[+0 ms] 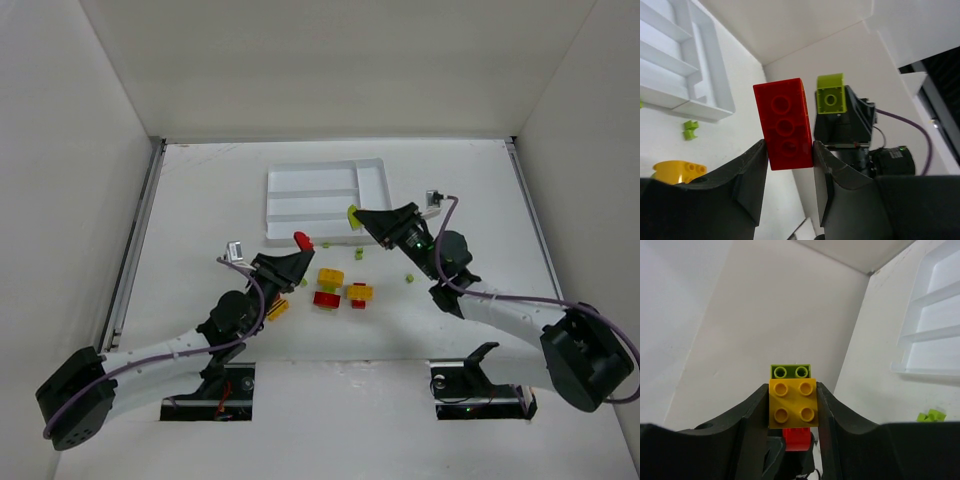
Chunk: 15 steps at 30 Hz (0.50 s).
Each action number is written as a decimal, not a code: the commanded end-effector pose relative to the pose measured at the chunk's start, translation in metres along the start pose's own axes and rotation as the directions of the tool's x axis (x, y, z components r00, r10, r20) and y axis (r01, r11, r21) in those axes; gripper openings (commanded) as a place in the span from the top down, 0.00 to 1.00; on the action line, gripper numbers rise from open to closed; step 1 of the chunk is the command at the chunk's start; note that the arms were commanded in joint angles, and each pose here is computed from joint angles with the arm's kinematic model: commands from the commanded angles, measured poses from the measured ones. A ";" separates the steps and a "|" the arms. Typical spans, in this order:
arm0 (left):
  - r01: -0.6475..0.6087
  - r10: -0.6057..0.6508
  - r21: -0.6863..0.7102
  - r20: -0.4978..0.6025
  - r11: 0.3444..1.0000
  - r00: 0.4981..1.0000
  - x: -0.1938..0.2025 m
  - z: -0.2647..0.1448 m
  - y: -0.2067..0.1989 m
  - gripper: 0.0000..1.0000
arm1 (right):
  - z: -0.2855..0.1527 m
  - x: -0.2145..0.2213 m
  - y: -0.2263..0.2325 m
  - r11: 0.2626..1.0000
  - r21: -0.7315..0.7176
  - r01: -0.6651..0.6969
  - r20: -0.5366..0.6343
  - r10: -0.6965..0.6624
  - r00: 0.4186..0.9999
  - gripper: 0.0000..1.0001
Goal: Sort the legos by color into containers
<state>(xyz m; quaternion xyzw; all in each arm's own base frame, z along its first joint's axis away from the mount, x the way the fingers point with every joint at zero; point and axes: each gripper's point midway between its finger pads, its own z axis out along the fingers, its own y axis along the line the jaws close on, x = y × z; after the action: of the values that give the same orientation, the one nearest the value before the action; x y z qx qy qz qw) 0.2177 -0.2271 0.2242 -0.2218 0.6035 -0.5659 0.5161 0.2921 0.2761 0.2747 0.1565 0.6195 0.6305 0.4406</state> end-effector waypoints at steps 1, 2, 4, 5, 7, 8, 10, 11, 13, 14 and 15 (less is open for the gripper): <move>-0.050 0.050 0.004 0.010 0.999 0.999 -0.007 0.017 -0.017 0.85 | -0.011 -0.012 0.002 0.998 -0.008 0.061 0.040 -0.061 0.997 0.71; -0.083 0.083 -0.006 -0.012 0.997 0.996 -0.004 0.025 -0.019 0.85 | -0.015 -0.014 -0.004 0.997 0.013 0.082 0.048 -0.082 0.995 0.71; -0.151 0.149 -0.028 -0.071 0.988 0.986 0.007 0.046 -0.024 0.85 | -0.024 -0.022 -0.018 0.992 0.075 0.106 0.081 -0.112 0.990 0.71; -0.189 0.184 -0.045 -0.097 0.981 0.978 0.012 0.058 -0.023 0.85 | -0.029 -0.027 -0.024 0.988 0.103 0.119 0.100 -0.129 0.987 0.71; -0.251 0.236 -0.087 -0.147 0.964 0.961 0.023 0.082 -0.019 0.85 | -0.041 -0.035 -0.033 0.975 0.154 0.158 0.132 -0.179 0.975 0.71; -0.287 0.266 -0.112 -0.172 0.951 0.949 0.028 0.096 -0.015 0.85 | -0.048 -0.039 -0.038 0.968 0.184 0.172 0.146 -0.200 0.969 0.70; -0.356 0.318 -0.172 -0.217 0.918 0.923 0.036 0.121 -0.001 0.84 | -0.064 -0.049 -0.050 0.946 0.259 0.194 0.183 -0.245 0.952 0.70; -0.389 0.340 -0.190 -0.246 0.902 0.908 0.043 0.133 0.003 0.84 | -0.071 -0.053 -0.055 0.934 0.295 0.202 0.197 -0.267 0.943 0.70; -0.461 0.391 -0.217 -0.299 0.860 0.871 0.053 0.157 0.016 0.84 | -0.087 -0.063 -0.069 0.899 0.382 0.212 0.217 -0.311 0.925 0.70; -0.486 0.406 -0.227 -0.324 0.844 0.855 0.059 0.167 0.021 0.84 | -0.094 -0.068 -0.074 0.881 0.421 0.216 0.226 -0.332 0.916 0.70; -0.512 0.421 -0.231 -0.348 0.827 0.837 0.064 0.178 0.026 0.84 | -0.101 -0.073 -0.079 0.867 0.449 0.216 0.236 -0.348 0.907 0.70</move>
<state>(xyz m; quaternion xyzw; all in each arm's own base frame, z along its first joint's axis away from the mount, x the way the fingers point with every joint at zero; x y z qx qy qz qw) 0.3439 -0.3457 0.2296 -0.1142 0.7459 -0.4019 0.5187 0.2808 0.1791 0.2359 0.2166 0.6520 0.4732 0.5514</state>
